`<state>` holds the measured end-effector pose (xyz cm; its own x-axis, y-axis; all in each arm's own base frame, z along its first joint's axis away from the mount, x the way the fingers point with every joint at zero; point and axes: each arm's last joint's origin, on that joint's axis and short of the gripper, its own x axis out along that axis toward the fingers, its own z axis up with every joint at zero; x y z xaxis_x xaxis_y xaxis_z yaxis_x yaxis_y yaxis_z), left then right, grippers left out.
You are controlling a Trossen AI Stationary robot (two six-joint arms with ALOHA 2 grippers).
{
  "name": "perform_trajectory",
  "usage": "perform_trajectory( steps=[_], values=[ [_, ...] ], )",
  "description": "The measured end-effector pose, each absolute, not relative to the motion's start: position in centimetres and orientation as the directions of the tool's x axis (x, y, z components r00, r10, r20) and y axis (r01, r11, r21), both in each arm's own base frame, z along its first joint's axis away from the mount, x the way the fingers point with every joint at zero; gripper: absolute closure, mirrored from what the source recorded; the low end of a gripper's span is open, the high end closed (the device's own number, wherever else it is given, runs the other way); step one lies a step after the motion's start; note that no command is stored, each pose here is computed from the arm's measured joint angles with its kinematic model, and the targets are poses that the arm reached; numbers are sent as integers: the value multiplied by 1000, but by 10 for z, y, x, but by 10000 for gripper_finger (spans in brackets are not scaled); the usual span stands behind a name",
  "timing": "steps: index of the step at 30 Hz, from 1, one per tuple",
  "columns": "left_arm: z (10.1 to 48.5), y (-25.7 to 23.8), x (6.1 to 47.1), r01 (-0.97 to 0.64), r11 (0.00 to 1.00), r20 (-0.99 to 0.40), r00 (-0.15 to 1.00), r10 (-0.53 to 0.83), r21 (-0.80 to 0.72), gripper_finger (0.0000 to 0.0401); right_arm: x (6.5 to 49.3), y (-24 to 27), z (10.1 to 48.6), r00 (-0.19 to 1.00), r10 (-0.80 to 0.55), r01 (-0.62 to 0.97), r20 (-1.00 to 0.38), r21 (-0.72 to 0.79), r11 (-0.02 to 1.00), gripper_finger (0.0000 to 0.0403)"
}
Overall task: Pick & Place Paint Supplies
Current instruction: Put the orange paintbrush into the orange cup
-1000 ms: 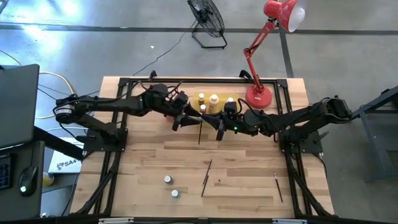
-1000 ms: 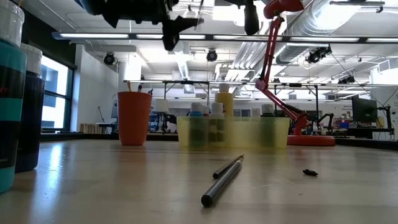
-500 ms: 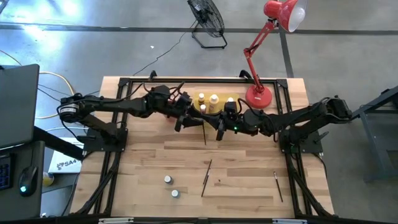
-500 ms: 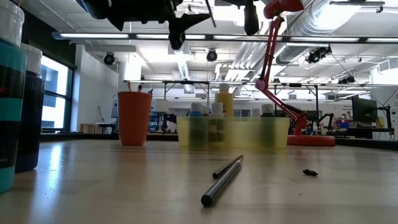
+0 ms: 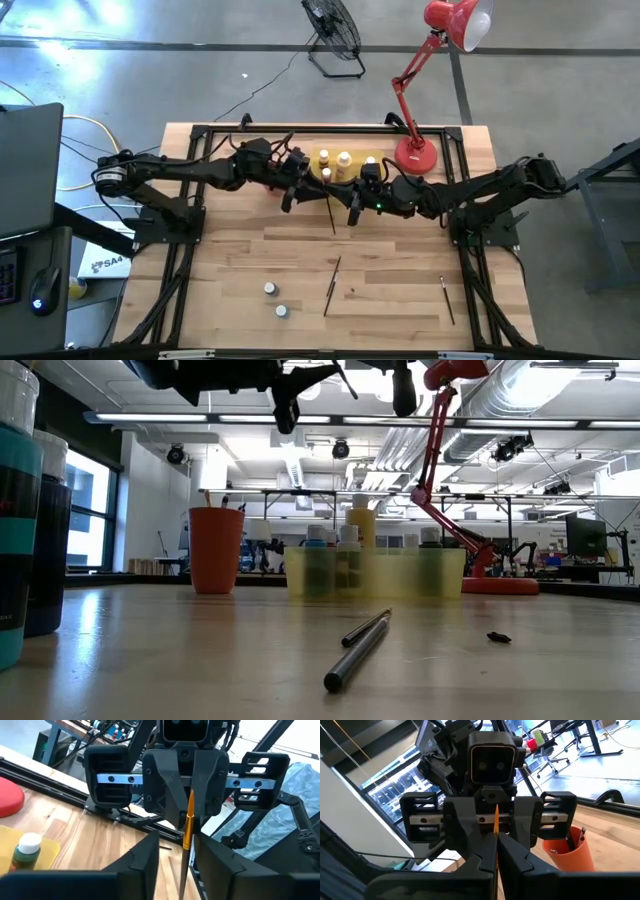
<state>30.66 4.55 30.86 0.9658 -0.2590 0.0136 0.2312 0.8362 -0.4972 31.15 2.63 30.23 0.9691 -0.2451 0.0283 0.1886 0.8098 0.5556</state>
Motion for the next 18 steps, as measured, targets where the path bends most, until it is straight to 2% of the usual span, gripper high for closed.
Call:
perform_trajectory(
  steps=[12, 18],
  values=[
    [309, 45, 307, 235, 848, 14, 966, -259, -475, 387, 312, 26, 302, 968, -248, 193, 26, 555, 809, 401],
    [309, 46, 306, 242, 859, 14, 964, -265, -451, 394, 312, 26, 302, 968, -248, 192, 27, 550, 812, 400]
  ],
)
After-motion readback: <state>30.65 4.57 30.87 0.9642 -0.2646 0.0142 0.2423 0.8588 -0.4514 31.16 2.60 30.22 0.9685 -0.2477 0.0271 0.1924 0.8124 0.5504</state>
